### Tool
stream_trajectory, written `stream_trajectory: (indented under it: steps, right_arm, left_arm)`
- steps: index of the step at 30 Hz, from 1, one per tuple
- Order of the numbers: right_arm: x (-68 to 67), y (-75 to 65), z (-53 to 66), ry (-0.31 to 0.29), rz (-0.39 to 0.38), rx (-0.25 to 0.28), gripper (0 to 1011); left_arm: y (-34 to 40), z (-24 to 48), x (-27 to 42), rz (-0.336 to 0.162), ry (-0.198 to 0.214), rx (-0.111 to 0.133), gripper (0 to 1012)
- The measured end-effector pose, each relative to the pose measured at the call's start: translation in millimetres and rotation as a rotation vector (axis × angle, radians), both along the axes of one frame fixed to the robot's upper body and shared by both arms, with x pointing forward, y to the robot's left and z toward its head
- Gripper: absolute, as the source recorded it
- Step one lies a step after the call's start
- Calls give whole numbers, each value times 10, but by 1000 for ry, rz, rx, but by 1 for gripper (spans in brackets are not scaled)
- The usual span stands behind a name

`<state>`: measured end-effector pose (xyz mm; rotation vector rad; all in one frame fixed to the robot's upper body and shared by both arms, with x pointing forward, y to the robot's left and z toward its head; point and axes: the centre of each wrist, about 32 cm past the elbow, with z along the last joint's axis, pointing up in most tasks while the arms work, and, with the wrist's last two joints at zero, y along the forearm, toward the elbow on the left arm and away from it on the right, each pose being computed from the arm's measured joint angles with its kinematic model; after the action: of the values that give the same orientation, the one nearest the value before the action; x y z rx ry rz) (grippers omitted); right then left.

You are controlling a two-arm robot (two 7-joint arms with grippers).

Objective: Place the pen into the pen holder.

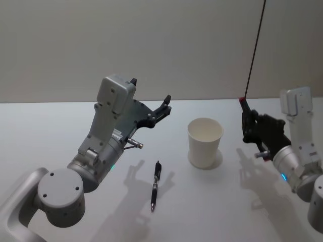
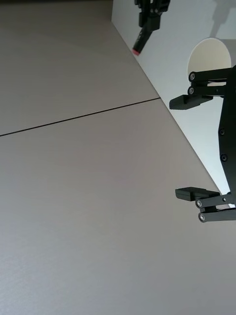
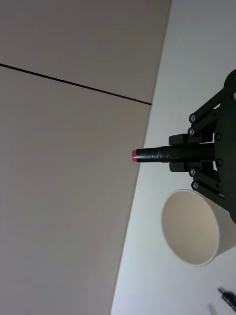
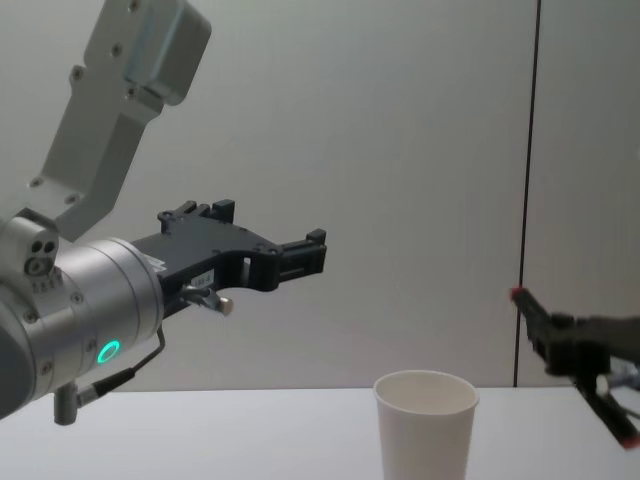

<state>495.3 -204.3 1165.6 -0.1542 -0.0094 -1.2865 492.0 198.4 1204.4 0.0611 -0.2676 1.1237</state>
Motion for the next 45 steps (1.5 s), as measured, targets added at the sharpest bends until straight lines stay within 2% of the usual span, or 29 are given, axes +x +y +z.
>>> stream_trajectory:
  steps: [1, 3, 7, 17, 23, 29, 36, 45]
  right_arm:
    - [0, 0, 0, 0, 0, 0, 184]
    - [-6, 14, 28, -51, 10, 13, 184]
    - [-10, 32, 54, -101, 21, 26, 184]
    - [25, 141, 125, -275, 68, 64, 184]
    - [105, 261, 131, -359, 99, 80, 184]
    - [254, 427, 100, -441, 132, 82, 184]
    - [410, 565, 36, -478, 152, 70, 184]
    - [574, 681, -56, -489, 155, 45, 184]
  left_arm:
    - [0, 0, 0, 0, 0, 0, 1004]
    - [0, 0, 0, 0, 0, 0, 1004]
    - [0, 0, 0, 0, 0, 0, 1004]
    - [0, 0, 0, 0, 0, 0, 1004]
    - [0, 0, 0, 0, 0, 0, 1004]
    - [0, 0, 0, 0, 0, 0, 1004]
    - [0, 0, 0, 0, 0, 0, 1004]
    - [0, 0, 0, 0, 0, 0, 1004]
